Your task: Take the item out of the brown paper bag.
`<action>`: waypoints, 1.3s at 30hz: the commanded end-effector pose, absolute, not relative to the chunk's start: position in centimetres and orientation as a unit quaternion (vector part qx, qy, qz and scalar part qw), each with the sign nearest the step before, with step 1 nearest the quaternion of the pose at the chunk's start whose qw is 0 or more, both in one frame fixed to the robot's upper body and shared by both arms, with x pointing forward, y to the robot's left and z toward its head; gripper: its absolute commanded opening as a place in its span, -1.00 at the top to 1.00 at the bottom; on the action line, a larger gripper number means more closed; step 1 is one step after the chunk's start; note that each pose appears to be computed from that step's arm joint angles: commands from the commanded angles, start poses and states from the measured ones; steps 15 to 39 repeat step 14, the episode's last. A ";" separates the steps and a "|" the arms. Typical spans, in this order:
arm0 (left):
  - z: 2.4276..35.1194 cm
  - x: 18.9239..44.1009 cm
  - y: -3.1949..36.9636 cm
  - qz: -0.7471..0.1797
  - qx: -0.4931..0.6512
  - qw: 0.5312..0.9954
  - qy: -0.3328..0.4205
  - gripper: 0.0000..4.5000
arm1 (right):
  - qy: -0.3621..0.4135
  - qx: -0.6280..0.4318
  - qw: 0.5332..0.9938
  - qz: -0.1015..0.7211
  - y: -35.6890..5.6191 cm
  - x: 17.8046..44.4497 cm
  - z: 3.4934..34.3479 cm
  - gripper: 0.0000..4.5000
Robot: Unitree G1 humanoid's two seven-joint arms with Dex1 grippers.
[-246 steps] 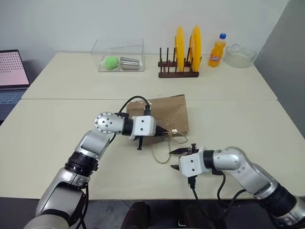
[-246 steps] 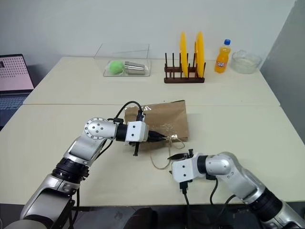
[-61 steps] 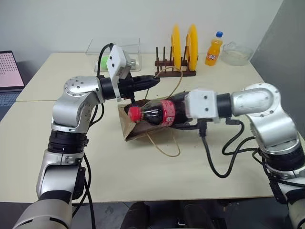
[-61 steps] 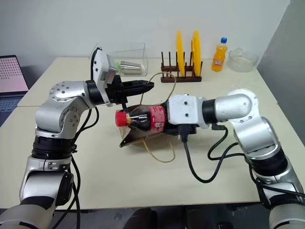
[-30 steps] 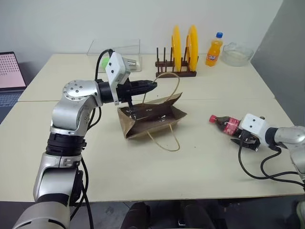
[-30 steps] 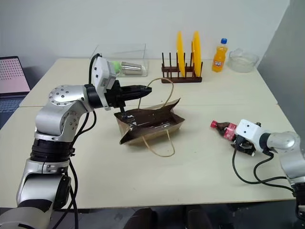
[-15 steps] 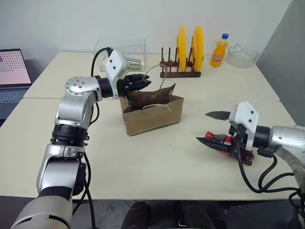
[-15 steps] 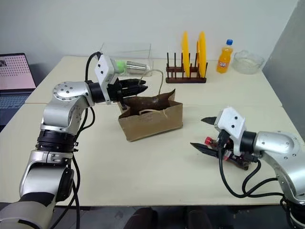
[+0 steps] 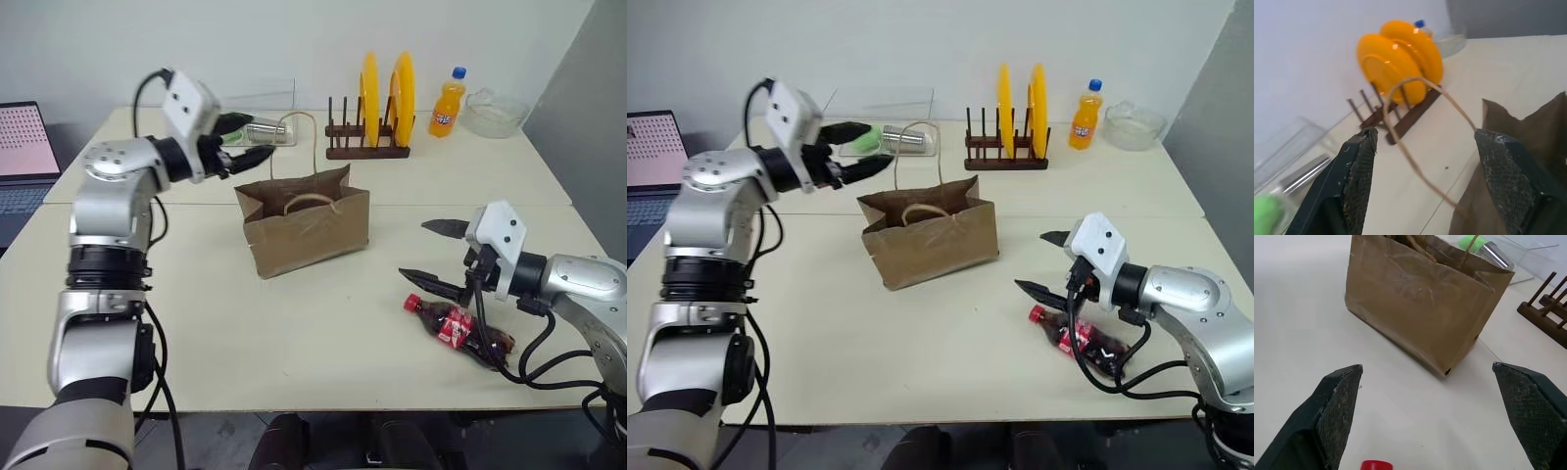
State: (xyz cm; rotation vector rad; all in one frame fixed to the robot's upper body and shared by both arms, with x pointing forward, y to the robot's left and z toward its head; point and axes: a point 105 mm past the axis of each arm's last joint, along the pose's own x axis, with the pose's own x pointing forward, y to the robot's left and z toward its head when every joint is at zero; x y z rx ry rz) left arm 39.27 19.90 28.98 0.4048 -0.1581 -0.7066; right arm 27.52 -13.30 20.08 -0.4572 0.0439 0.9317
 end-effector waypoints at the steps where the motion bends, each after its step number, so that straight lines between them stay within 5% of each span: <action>1: 30.2 37.6 21.6 -0.313 0.180 0.929 -0.084 -0.49 | -0.014 -0.223 0.874 0.431 -13.5 27.7 21.5 -1.00; 14: 19.0 28.8 23.7 -0.154 0.159 0.975 -0.010 -0.49 | -0.035 -0.183 0.917 0.351 -15.8 28.6 19.8 -1.00; 39: 19.0 28.8 23.7 -0.154 0.159 0.975 -0.010 -0.49 | -0.035 -0.183 0.917 0.351 -15.8 28.6 19.8 -1.00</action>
